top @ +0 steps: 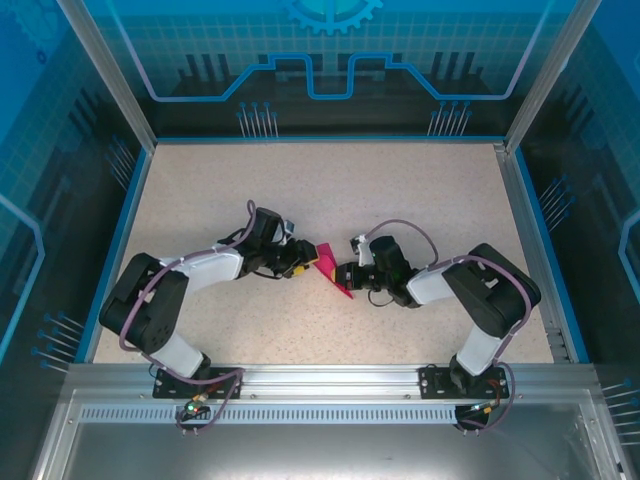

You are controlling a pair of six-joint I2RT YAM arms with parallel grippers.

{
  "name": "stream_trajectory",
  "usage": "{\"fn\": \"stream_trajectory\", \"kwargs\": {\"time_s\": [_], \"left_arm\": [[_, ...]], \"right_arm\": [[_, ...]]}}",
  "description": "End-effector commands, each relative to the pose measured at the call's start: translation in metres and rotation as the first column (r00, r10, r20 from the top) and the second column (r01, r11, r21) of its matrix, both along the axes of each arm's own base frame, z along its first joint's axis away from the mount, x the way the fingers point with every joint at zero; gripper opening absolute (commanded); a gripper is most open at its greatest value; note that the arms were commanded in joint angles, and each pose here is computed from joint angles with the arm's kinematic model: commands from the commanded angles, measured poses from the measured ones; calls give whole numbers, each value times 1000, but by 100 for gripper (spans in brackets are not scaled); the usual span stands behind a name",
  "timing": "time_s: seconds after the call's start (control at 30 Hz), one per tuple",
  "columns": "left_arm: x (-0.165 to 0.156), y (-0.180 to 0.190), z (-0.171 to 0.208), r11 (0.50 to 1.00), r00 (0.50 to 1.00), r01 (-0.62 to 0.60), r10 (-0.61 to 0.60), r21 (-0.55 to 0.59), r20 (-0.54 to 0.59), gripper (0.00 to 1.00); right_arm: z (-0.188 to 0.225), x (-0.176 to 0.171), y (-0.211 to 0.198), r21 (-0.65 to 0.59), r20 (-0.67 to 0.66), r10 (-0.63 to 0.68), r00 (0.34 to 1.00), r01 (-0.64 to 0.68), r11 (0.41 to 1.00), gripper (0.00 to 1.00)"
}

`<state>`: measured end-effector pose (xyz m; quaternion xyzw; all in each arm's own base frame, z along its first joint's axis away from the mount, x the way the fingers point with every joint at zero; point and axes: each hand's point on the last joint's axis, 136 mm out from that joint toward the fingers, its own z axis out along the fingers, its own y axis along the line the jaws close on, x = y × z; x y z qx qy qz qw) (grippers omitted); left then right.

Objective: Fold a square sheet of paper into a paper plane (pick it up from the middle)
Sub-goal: Fold the wing for the fifth time at the center of the table.

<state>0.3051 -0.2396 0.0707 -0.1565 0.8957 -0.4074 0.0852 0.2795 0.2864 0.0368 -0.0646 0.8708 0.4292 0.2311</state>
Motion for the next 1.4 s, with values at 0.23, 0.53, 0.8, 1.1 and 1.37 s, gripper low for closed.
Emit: {"fn": "stream_trajectory", "kwargs": {"time_s": [0.23,0.53,0.8,1.1,1.37], "left_arm": [[-3,-11,-8,999,999,30,-30,-26,-18,44],[3,-22,-11,997,998,60,-60,-40,1,39],[6,-29,-12,995,996,84,-83,-50,21,36],[10,-37,-15,991,994,109,-108,-75,27,31],[9,-43,-24,989,992,127,-127,-71,13,27]], "right_arm": [[-3,9,-4,64,-154,-45,987,55,996,1],[-11,9,-10,97,-246,-78,966,105,990,2],[-22,7,-15,107,-316,-91,944,131,986,4],[-29,4,-18,103,-362,-104,926,150,983,5],[-33,3,-22,95,-384,-120,915,169,981,3]]}}
